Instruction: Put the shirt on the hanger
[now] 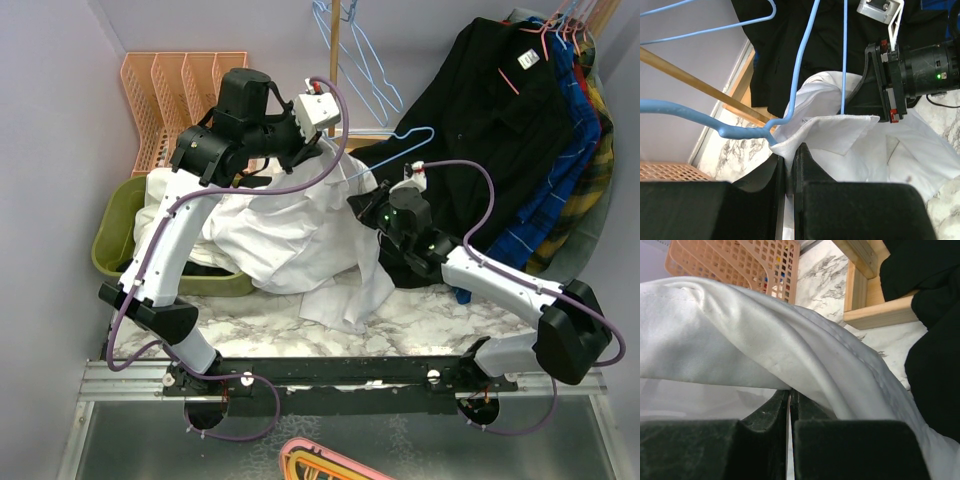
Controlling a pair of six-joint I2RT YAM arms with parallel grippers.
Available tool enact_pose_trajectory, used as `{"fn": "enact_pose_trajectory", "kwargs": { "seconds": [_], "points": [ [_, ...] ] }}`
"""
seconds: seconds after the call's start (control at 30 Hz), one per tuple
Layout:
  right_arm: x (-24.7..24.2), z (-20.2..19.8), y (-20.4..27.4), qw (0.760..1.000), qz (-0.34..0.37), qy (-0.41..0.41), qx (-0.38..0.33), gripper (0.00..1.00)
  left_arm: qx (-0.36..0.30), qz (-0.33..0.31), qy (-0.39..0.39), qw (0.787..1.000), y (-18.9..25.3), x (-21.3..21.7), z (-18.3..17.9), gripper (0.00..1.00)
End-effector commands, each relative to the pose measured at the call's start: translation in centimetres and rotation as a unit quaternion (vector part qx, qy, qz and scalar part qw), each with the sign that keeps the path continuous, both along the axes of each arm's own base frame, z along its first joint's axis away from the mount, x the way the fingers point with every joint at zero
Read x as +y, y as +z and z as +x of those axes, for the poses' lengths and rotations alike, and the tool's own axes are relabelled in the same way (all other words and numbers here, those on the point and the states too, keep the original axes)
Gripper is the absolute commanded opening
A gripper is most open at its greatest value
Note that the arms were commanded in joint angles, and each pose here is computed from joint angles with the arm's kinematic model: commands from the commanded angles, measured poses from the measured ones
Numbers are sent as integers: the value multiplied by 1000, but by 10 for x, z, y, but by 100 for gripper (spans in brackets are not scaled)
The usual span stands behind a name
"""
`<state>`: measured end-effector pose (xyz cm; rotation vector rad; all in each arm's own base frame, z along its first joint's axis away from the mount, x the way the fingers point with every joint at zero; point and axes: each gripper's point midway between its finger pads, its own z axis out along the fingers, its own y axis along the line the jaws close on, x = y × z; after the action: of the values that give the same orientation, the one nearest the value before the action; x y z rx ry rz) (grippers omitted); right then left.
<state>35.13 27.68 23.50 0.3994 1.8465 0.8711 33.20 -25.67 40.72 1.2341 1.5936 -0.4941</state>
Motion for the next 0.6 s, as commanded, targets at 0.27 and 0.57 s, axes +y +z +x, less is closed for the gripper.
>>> {"fn": "enact_pose_trajectory", "kwargs": {
  "seconds": [0.27,0.57],
  "points": [
    [-8,3,-2,998,-54,-6,-15,63,-18,-9,-19,1000,16,1,-11,0],
    [13,20,8,998,-46,7,-30,62,-11,-10,-24,1000,12,2,-16,0]
  ]
}}
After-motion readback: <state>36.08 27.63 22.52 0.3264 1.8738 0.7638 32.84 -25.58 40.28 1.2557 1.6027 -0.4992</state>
